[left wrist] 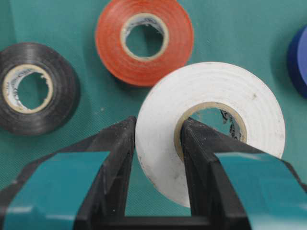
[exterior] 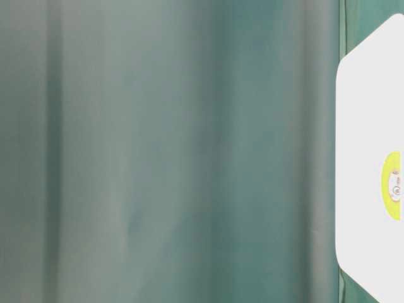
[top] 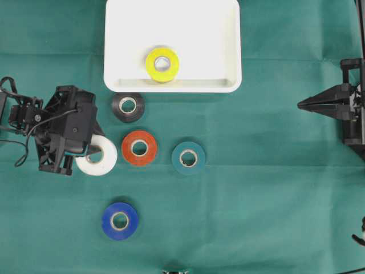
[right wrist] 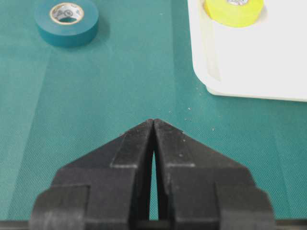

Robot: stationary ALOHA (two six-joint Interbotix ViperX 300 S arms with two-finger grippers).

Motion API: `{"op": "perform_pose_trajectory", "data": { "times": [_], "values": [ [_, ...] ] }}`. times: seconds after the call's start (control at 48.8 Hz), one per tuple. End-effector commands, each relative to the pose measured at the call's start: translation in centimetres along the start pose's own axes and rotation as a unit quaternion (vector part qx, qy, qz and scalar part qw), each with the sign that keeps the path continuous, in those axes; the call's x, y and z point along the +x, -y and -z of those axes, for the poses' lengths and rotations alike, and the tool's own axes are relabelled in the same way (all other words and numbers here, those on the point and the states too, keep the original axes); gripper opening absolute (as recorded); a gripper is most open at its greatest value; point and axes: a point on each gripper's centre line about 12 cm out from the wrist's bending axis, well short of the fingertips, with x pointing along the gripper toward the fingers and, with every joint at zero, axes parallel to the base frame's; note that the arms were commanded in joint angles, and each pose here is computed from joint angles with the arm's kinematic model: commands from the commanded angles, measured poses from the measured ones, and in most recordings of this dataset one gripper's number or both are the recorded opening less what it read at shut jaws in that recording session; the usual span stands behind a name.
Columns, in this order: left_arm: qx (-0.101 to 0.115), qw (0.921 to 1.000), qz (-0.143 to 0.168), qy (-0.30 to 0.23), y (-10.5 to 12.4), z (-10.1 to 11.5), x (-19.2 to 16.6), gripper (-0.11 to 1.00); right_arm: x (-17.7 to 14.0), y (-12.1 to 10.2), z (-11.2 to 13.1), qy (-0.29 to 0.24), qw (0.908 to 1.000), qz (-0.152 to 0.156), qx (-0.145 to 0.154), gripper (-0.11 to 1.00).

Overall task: Put the tape into the white case with the left arm.
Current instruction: 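Lift the white tape and place it in the tray beside yellow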

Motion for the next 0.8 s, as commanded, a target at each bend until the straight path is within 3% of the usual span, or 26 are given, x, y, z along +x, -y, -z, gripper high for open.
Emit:
{"op": "perform_pose_trajectory", "data": {
  "times": [0.0,0.185,0.328,0.574,0.779],
  "values": [
    [-0.004,0.9997,-0.004,0.023,-0.3,-1.6,0.2,0.26,0.0,0.0,-0.5,0.008,1.0,0.0,0.0,-0.1],
    [-0.003,0.9999,-0.007,0.014,-0.6,-2.7,2.1,0.26,0.0,0.0,-0.5,0.008,1.0,0.0,0.0,-0.1],
    [-0.014,0.9997,-0.017,0.011,-1.6,-3.1,2.6,0.26,0.0,0.0,-0.5,0.008,1.0,0.0,0.0,-0.1],
    [-0.061,0.9963,-0.059,0.018,-5.8,-3.3,2.2,0.26,0.0,0.0,-0.5,0.008,1.0,0.0,0.0,-0.1],
    [-0.11,0.988,-0.105,0.027,-10.3,-3.1,1.4,0.26,0.0,0.0,-0.5,0.008,1.0,0.0,0.0,-0.1]
  ]
}}
